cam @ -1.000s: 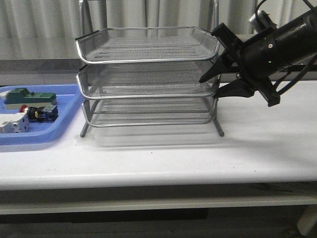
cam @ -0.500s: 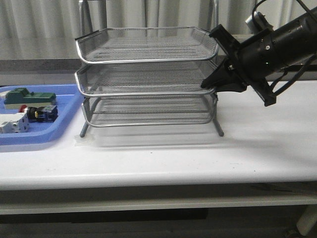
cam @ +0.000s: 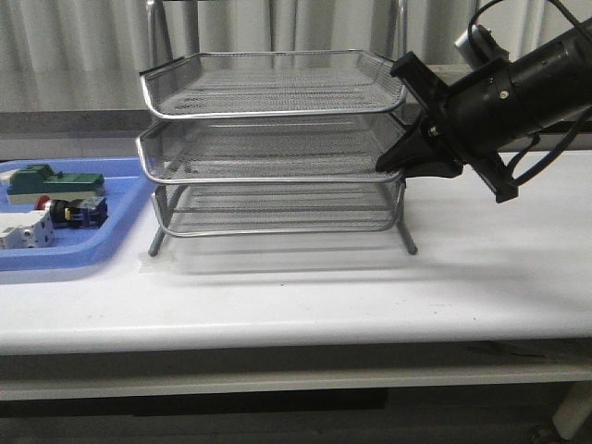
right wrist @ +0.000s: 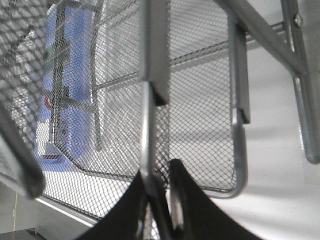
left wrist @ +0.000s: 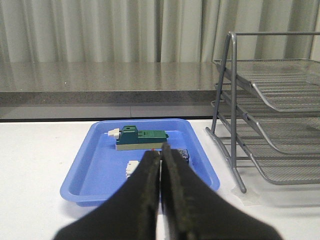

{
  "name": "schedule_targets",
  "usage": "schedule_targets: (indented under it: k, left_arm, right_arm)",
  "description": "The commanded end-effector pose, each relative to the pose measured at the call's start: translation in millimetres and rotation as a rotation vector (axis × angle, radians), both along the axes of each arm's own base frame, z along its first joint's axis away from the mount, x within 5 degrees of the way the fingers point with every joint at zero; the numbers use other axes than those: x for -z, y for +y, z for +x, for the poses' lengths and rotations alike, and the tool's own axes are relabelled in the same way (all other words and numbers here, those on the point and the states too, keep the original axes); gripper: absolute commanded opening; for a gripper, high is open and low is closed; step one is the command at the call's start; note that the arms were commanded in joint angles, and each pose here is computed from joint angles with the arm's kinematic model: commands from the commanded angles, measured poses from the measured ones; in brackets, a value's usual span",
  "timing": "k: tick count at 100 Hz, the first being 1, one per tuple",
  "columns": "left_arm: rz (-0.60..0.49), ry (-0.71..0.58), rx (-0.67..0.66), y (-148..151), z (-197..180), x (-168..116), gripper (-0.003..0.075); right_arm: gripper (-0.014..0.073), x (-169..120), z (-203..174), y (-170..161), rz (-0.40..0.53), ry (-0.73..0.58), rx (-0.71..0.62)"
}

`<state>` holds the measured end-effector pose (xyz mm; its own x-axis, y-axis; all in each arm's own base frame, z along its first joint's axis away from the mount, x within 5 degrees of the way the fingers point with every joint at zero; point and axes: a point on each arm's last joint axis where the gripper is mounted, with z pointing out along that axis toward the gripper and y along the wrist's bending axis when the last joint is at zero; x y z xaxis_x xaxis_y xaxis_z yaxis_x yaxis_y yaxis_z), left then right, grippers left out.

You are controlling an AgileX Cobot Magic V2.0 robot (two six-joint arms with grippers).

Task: Place button on rack with both arms
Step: 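Reach the right gripper to the middle wire tray's front edge and grasp, then pull the middle wire tray out toward the robot with the right gripper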

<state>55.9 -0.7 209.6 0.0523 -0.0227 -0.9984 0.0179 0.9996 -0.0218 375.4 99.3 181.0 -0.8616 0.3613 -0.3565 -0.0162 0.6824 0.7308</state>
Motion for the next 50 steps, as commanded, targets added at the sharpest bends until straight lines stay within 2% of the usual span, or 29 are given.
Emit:
schedule_targets:
  k: [1, 17, 50]
  left_arm:
    - [-0.017, -0.062, 0.012, -1, -1, 7, 0.0004]
    - [-0.017, -0.062, 0.012, -1, -1, 7, 0.0004]
    - [-0.017, -0.062, 0.012, -1, -1, 7, 0.0004]
  right_arm:
    - [-0.0058, -16, -10, 3, 0.066, -0.002, -0.043]
    - [-0.0058, -5, -25, 1, 0.043, 0.043, -0.058]
    - [-0.0058, -6, -67, -7, -0.017, 0.048, -0.068]
